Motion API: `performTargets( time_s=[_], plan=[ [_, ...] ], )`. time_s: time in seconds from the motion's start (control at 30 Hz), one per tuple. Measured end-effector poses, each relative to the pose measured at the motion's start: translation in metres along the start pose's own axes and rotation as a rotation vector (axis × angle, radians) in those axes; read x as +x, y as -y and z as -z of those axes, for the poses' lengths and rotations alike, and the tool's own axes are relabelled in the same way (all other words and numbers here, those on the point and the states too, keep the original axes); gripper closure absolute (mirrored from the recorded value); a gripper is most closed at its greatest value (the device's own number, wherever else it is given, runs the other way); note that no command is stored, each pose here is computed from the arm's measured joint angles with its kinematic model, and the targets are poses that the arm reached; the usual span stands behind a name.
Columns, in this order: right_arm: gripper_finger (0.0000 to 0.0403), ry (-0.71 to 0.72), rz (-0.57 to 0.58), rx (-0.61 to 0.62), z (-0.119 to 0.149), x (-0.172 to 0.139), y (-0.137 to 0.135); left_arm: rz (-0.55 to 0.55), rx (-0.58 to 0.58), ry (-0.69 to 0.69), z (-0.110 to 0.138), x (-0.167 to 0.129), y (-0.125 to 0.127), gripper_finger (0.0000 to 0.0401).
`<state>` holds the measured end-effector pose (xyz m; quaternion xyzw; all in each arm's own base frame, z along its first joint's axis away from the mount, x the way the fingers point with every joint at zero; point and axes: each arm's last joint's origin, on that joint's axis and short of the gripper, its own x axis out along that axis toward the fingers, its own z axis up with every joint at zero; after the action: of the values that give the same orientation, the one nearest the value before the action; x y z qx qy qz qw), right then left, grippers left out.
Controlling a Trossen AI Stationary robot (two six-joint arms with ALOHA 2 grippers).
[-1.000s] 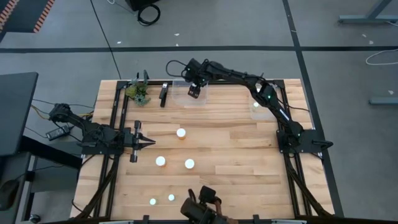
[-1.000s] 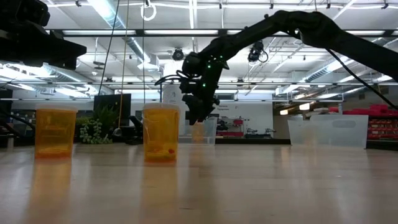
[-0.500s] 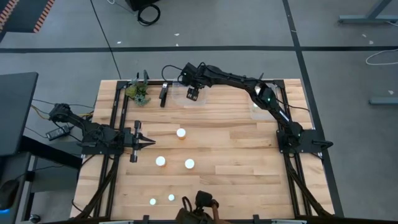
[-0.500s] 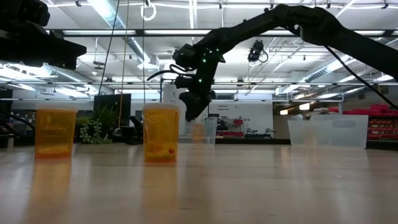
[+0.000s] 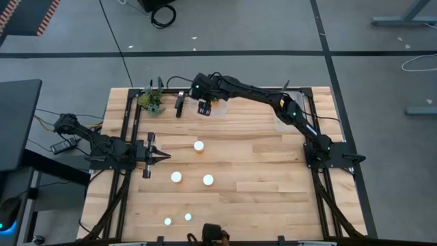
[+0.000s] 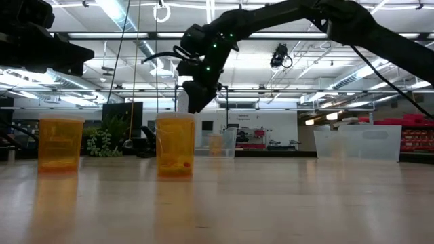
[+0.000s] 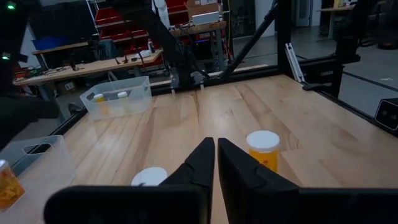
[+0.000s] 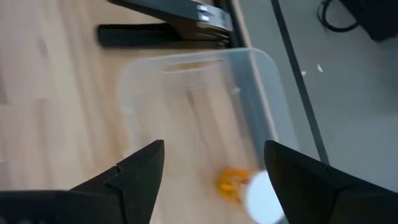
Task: Pick and place medicine bottles into bin by pill shape (circle, oval)
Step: Put the top big orange pill bottle into the left transparent bin
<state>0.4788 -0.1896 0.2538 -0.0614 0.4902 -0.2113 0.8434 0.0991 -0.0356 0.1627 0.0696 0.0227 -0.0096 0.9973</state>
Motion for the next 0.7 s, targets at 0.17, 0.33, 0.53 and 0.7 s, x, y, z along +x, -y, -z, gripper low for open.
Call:
performTargets(
  time_s=[0.17, 0.33, 0.53, 0.7],
  plan=[
    [0.0120, 0.021, -0.063, -0.034, -0.005, -0.005, -0.023, 0.000, 0.000, 0.000, 0.000, 0.000, 0.000, 0.0365],
    [0.0120, 0.048, -0.168, -0.072, -0.009, -0.012, -0.050, 0.000, 0.000, 0.000, 0.000, 0.000, 0.000, 0.0371],
    [0.0120, 0.083, -0.317, -0.127, -0.012, -0.022, -0.082, 0.000, 0.000, 0.000, 0.000, 0.000, 0.000, 0.0375],
    [0.0120, 0.113, -0.435, -0.196, -0.014, -0.030, -0.104, 0.000, 0.000, 0.000, 0.000, 0.000, 0.000, 0.0367]
  ],
)
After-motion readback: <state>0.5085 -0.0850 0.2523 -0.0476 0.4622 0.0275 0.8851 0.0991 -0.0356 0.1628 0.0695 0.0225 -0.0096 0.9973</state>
